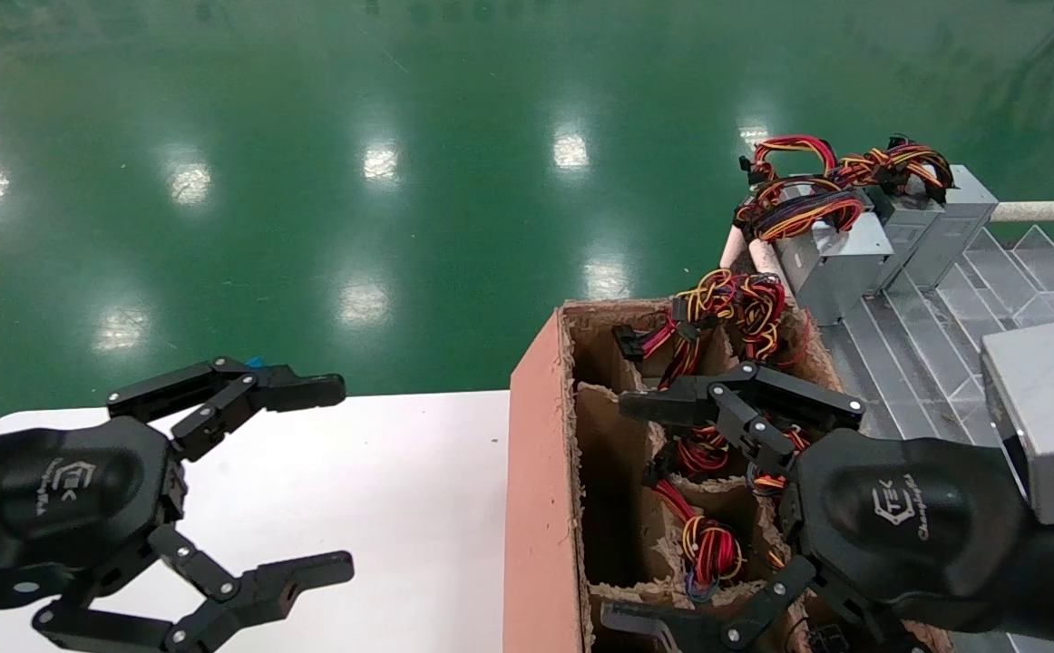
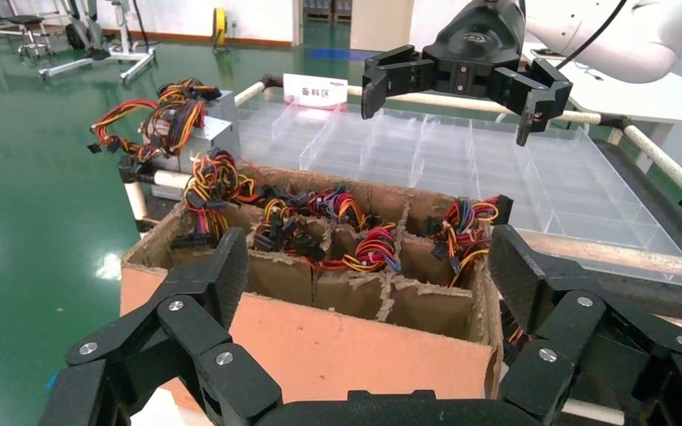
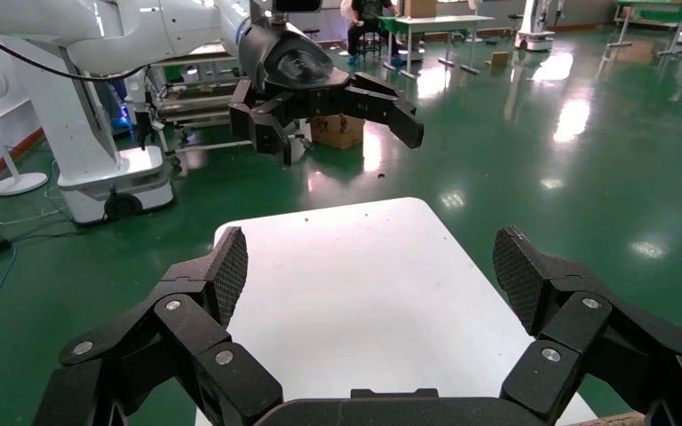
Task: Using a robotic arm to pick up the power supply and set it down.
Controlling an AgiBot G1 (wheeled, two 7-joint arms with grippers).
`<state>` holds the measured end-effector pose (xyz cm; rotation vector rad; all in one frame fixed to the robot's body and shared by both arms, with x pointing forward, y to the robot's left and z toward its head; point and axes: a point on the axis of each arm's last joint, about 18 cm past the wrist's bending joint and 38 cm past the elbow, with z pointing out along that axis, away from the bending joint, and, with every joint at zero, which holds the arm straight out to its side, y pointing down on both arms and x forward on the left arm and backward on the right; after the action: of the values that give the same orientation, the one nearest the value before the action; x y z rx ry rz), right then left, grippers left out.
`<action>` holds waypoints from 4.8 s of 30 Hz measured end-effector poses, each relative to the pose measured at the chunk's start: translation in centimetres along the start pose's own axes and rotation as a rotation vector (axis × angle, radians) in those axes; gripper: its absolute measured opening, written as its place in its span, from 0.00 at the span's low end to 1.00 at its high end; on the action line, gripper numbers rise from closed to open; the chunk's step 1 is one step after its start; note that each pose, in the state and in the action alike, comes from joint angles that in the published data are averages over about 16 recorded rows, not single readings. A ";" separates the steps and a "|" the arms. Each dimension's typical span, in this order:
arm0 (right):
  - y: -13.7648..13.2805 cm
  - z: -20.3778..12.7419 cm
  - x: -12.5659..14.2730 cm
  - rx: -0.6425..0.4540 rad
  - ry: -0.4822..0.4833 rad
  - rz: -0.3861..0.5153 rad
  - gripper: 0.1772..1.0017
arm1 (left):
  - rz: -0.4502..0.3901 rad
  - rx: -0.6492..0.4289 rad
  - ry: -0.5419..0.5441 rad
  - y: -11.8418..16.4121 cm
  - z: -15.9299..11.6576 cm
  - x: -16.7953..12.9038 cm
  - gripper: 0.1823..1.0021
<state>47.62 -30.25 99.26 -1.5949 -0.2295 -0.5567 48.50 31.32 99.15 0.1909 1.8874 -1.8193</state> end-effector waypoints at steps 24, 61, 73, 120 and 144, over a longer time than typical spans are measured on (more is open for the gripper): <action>-0.3 -0.4 0.0 -0.022 0.001 -0.012 1.00 | 0.000 0.000 0.000 0.0 0.0 0.0 0.59; 1.9 -2.9 17.5 -0.604 0.315 -0.305 1.00 | 0.000 0.000 0.000 0.0 0.0 0.0 0.01; 2.8 -0.3 20.9 -0.768 0.262 -0.405 0.99 | 0.000 0.000 0.000 0.0 0.0 0.0 0.01; 2.0 1.6 22.7 -0.949 0.112 -0.683 0.19 | 0.000 0.000 0.000 0.0 0.0 0.0 0.01; -6.5 3.4 19.6 -0.872 -0.079 -0.970 0.15 | 0.000 0.000 0.000 0.0 0.0 0.0 0.01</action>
<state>62.15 -29.77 114.29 -2.3047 -0.9418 -1.4805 48.50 31.32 99.15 0.1909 1.8874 -1.8194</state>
